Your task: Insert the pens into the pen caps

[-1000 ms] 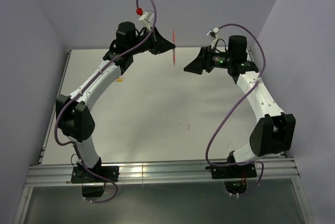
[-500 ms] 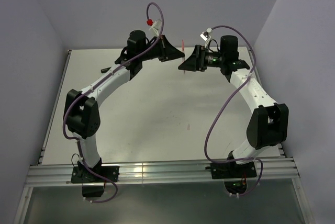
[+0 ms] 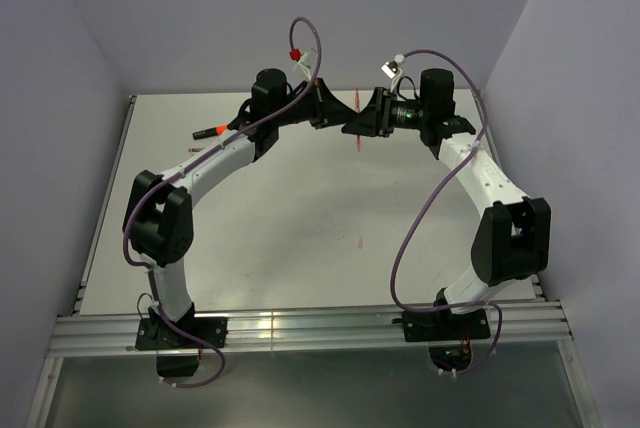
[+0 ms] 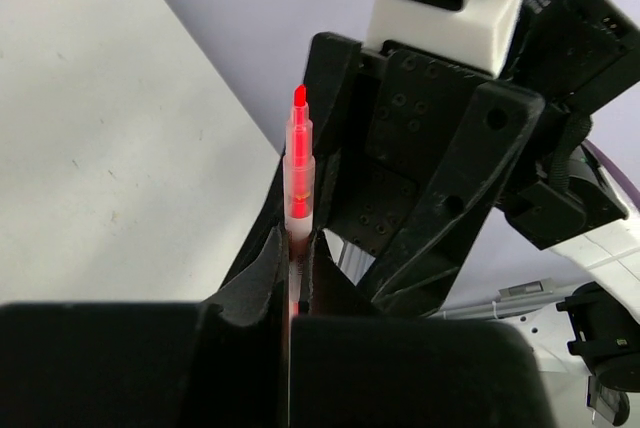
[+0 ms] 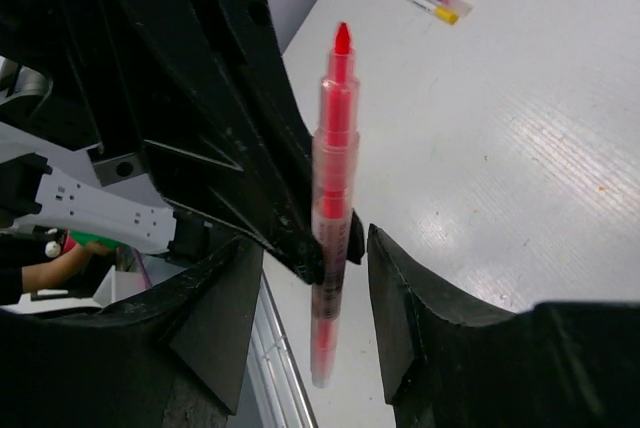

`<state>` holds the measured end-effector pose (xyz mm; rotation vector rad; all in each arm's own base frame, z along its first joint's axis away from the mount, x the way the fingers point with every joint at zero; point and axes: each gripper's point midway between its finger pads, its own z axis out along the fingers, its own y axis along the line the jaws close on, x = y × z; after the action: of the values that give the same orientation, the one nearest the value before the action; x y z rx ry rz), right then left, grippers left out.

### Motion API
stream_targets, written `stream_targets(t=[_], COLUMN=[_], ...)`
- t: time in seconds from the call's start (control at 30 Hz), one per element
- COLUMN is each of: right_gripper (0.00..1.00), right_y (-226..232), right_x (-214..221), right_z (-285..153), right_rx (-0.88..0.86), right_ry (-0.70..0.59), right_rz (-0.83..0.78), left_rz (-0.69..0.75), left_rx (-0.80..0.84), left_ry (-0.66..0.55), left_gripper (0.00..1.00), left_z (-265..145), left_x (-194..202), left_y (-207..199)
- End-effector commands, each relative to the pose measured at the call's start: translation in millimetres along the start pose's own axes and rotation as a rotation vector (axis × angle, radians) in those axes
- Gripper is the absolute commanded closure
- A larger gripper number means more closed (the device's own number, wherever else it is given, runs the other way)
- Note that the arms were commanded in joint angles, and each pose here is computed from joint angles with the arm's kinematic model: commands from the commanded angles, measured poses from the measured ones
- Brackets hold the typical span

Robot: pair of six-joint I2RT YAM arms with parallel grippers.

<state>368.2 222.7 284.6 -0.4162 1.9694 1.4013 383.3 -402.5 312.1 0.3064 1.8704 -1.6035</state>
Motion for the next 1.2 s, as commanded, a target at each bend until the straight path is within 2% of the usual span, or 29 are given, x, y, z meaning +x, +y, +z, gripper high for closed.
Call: stream_targets(t=[0.0,0.1,0.2,0.33,0.37,0.4,0.47,0.5,0.57,0.63,0.67,0.77,0.8,0.87,0.93,1.03,1.07,1.17], right_gripper=[0.47,0.47,0.57,1.00,1.00,1.00,1.00,1.00,1.00,1.00,1.00,1.00,1.00,1.00,1.00,1.00,1.00,1.00], right_y=[18,18,18,19,19,20,18,15,10,-2,-11,-31,-39,-49,-57,-70,-73,-80], right_x=[1,7,12,12,12,12,13,12,17,22,27,35,39,48,52,68,73,81], right_z=[-3,-5,-7,-10,-10,-11,-13,-17,-24,-39,-46,-71,-82,-104,-124,-144,-147,-158], right_rx=[-0.040,-0.042,-0.034,-0.024,-0.020,-0.019,-0.013,-0.003,0.016,0.071,0.115,0.213,0.251,0.318,0.383,0.473,0.492,0.537], right_ry=[-0.010,-0.004,-0.006,-0.016,-0.019,-0.020,-0.023,-0.029,-0.033,-0.039,-0.035,-0.061,-0.069,-0.084,-0.105,-0.107,-0.105,-0.114], right_rz=[-0.065,-0.066,-0.073,-0.088,-0.090,-0.091,-0.086,-0.081,-0.085,-0.081,-0.089,-0.096,-0.067,-0.035,-0.038,-0.034,-0.029,-0.017], left_rz=[0.066,0.066,0.061,0.071,0.070,0.084,0.099,0.159,0.214,0.317,0.373,0.403,0.398,0.400,0.364,0.294,0.237,0.182], left_rx=[0.109,0.108,0.112,0.122,0.124,0.128,0.095,0.075,0.011,-0.049,-0.134,-0.273,-0.324,-0.400,-0.467,-0.474,-0.466,-0.508], left_ry=[-0.043,-0.051,-0.049,-0.032,-0.026,-0.023,-0.008,-0.008,-0.002,0.022,0.056,0.154,0.243,0.344,0.435,0.542,0.568,0.573], left_gripper=[1.00,1.00,1.00,0.99,0.92,0.63,0.33,0.21,0.16,0.14,0.19,0.27,0.29,0.30,0.31,0.30,0.33,0.36], left_z=[-8,-7,-7,-7,-8,-9,-12,-14,-26,-37,-47,-63,-70,-76,-84,-82,-79,-74], left_x=[-12,-13,-12,-7,-5,-4,-1,-1,1,8,15,43,69,106,143,198,217,241], left_y=[-51,-53,-54,-56,-55,-56,-53,-48,-42,-27,-12,16,27,43,56,51,44,46])
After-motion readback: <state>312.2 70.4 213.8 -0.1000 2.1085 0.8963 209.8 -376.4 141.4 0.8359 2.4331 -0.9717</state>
